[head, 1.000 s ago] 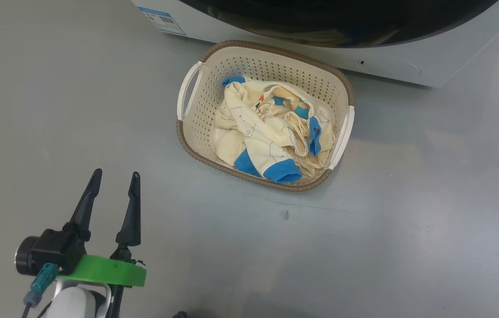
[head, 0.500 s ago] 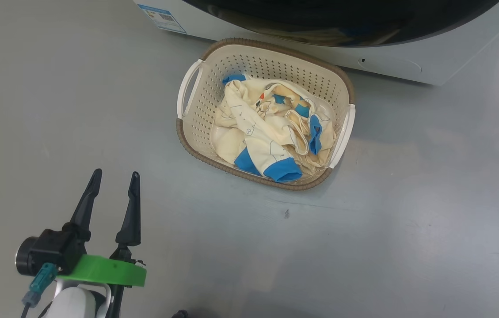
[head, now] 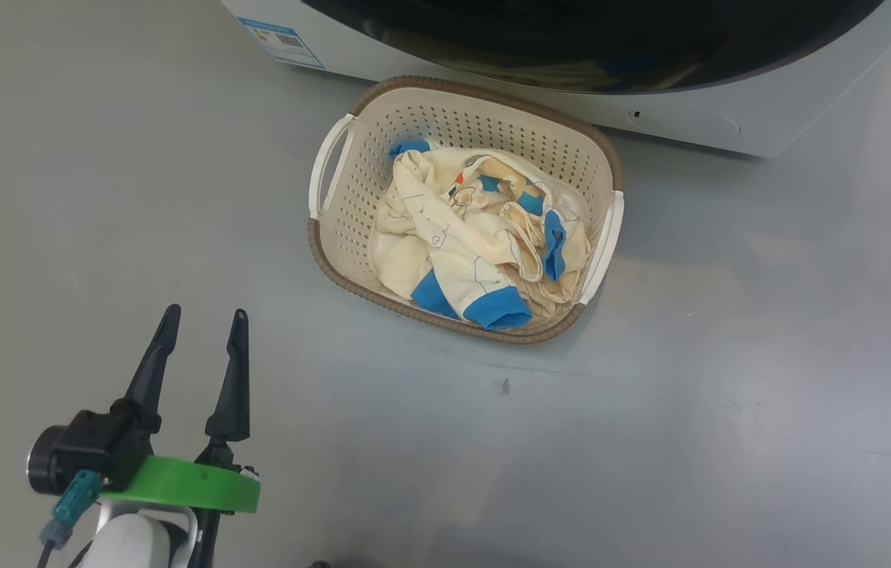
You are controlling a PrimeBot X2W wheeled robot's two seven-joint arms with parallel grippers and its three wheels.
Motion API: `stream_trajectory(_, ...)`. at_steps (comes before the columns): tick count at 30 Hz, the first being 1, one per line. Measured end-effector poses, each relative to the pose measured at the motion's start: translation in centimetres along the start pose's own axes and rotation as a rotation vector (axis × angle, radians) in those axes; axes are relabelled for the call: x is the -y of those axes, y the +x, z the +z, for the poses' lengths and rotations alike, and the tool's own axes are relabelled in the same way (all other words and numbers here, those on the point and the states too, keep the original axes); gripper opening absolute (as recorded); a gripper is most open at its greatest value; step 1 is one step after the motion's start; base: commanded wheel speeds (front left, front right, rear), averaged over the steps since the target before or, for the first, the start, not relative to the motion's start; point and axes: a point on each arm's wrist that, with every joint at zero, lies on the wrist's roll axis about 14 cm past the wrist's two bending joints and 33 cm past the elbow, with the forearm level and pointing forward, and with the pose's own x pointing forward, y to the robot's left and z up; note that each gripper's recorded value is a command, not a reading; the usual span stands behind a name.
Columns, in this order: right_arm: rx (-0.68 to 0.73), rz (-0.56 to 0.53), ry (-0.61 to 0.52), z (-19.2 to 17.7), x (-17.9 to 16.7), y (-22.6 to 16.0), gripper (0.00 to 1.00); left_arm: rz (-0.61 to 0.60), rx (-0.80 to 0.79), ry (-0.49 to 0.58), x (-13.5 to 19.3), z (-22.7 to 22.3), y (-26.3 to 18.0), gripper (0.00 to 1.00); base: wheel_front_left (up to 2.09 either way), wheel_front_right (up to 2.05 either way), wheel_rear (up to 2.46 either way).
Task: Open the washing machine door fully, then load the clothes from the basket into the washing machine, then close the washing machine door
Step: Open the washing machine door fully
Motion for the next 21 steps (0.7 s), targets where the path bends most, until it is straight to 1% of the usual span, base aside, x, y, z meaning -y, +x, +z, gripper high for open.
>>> stream_trajectory(15, -0.06, 0.007, -0.009, -1.3, -1.2, 0.0, 0.0, -0.013, 0.018, -0.006, 0.4, 0.6, 0.0, 1.0, 0.0, 0.0, 0.0)
stream_trajectory(21, -0.099, 0.015, -0.001, -2.5, -1.6, 0.0, 0.0, -0.013, 0.026, -0.01, 0.4, 0.8, 0.1, 1.0, 0.0, 0.0, 0.0)
